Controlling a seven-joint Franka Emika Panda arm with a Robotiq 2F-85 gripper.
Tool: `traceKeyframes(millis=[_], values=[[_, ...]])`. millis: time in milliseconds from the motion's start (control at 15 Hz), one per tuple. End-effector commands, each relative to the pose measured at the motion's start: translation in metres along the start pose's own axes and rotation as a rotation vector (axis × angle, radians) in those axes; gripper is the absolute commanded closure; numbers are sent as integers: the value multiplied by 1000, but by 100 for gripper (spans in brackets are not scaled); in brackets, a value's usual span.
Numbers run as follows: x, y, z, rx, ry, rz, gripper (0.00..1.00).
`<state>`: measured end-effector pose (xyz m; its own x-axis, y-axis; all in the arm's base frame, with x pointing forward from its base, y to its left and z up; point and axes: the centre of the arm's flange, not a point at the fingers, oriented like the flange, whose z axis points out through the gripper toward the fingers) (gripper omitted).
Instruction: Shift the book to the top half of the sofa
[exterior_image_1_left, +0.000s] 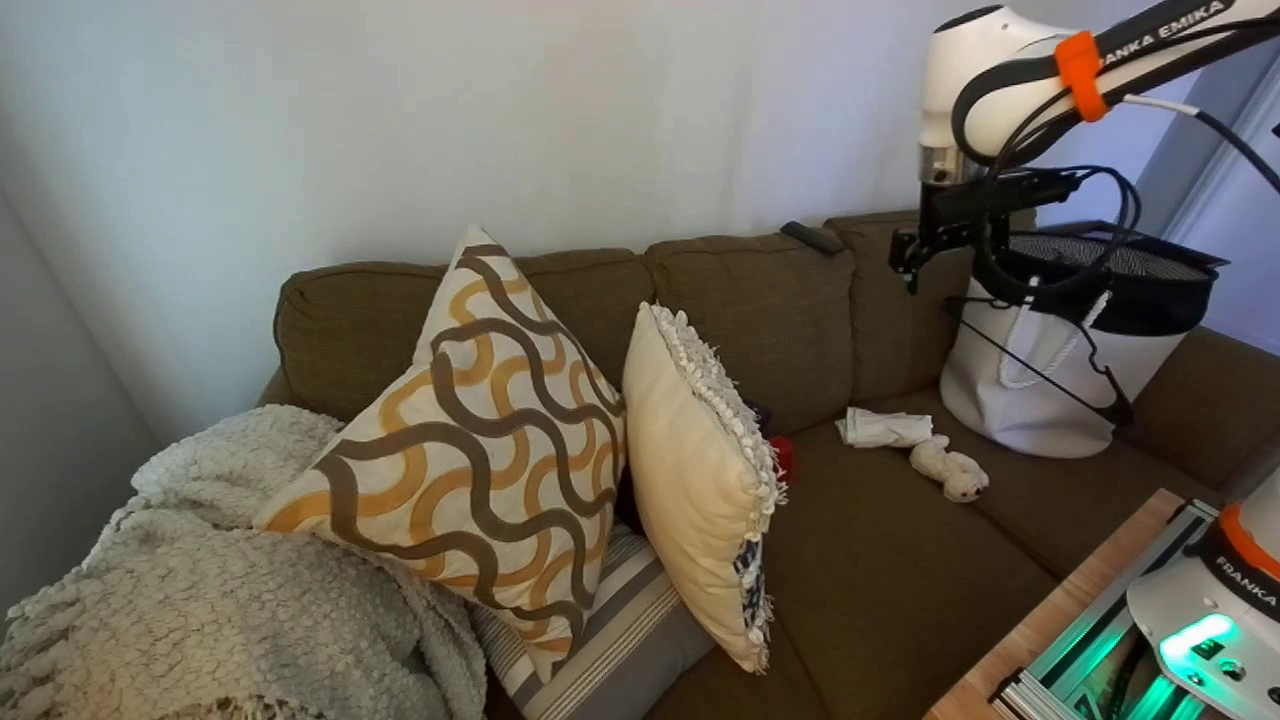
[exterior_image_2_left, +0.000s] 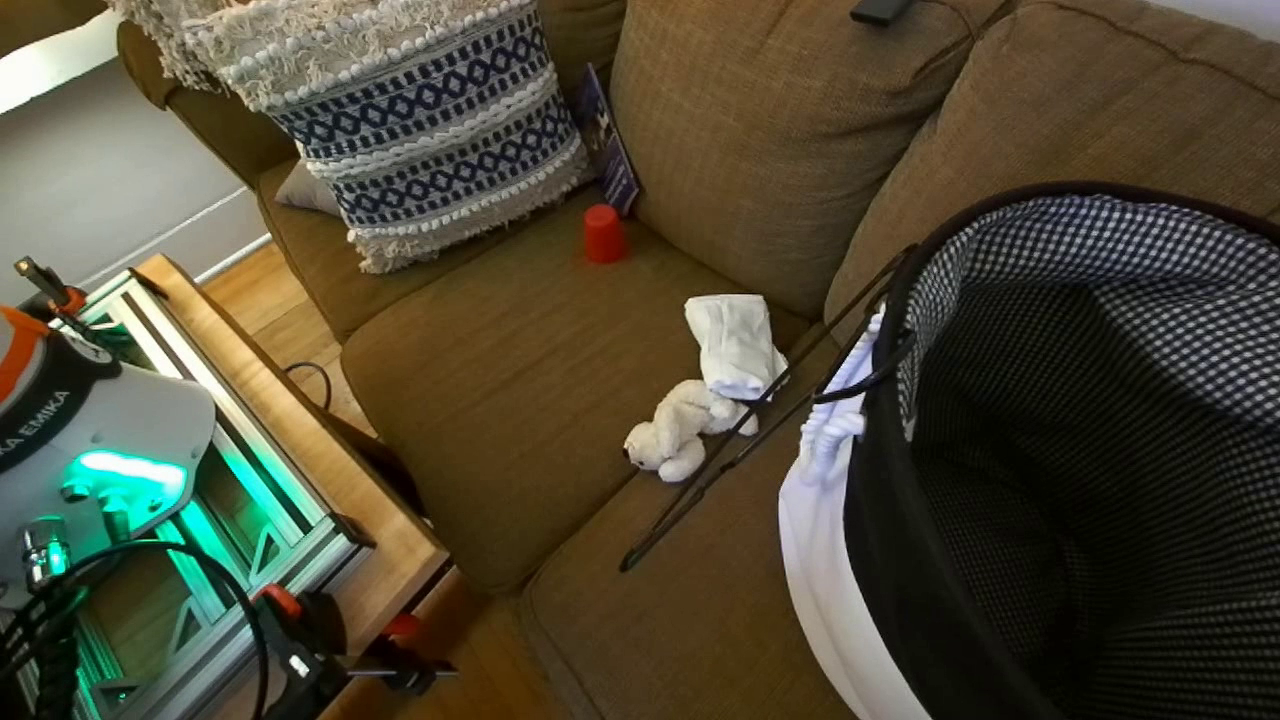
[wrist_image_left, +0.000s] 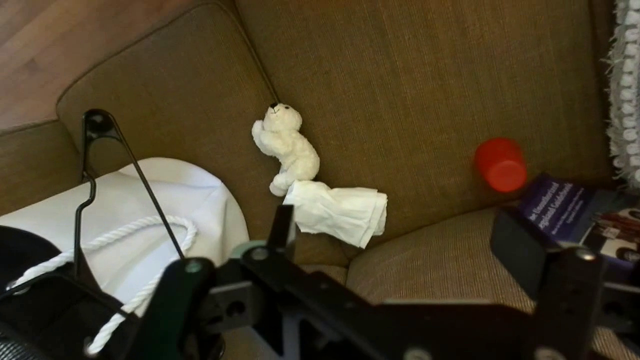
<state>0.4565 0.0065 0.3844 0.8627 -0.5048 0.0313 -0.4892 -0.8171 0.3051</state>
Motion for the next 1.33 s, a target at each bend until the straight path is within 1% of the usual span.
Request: traceKeyframes(millis=[0, 133, 267, 333, 400, 467, 533, 667, 867, 1067, 1267], values=[[8, -8, 8, -5, -27, -9, 0], [21, -15, 16, -10, -57, -13, 0], [25, -16, 15, -12, -62, -11, 0], [26, -19, 22, 27, -55, -28, 0], [29, -20, 28, 109, -33, -111, 0], [36, -23, 35, 120, -31, -165, 0], [42, -25, 43, 149, -1, -213, 0], [62, -33, 57, 230, 38, -290, 0], [89, -47, 79, 334, 70, -414, 0], [117, -71, 91, 384, 62, -570, 0], [136, -102, 99, 388, 37, -740, 0]])
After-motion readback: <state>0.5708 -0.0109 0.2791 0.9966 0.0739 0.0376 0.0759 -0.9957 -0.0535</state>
